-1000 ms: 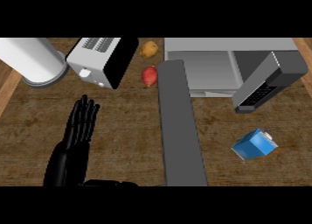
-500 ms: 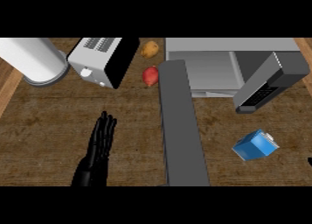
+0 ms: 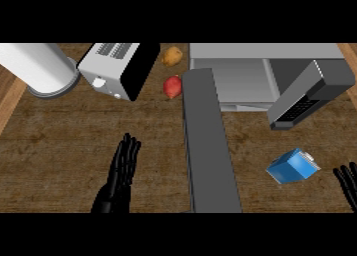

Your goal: Pick up the milk, place it into the microwave and close the microwave

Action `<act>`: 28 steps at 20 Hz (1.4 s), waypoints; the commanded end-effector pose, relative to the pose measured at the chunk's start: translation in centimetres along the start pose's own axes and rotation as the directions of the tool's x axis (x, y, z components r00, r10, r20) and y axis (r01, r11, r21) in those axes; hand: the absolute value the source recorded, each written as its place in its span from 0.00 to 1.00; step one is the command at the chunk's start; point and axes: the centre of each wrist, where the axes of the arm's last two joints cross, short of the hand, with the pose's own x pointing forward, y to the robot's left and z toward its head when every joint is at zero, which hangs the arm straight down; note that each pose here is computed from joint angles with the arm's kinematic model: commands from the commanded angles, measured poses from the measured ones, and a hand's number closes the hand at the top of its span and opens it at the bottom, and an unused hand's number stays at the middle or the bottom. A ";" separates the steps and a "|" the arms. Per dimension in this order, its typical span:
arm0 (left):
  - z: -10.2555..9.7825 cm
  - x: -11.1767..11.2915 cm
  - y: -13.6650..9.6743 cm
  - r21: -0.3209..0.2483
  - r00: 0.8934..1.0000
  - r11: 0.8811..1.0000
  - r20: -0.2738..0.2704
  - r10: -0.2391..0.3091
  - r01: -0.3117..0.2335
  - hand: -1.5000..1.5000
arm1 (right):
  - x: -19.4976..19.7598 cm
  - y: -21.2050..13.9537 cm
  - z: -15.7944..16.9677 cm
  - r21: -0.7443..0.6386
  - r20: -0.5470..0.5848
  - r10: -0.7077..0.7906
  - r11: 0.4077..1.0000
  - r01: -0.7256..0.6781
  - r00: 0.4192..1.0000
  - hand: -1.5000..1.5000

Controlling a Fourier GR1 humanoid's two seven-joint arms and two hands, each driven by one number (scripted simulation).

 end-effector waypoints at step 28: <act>4.7 1.2 9.1 0.003 0.999 1.000 -0.030 0.017 -0.017 0.00 | -14.0 -1.8 -5.6 -0.143 -0.003 0.205 0.969 -0.203 0.979 1.00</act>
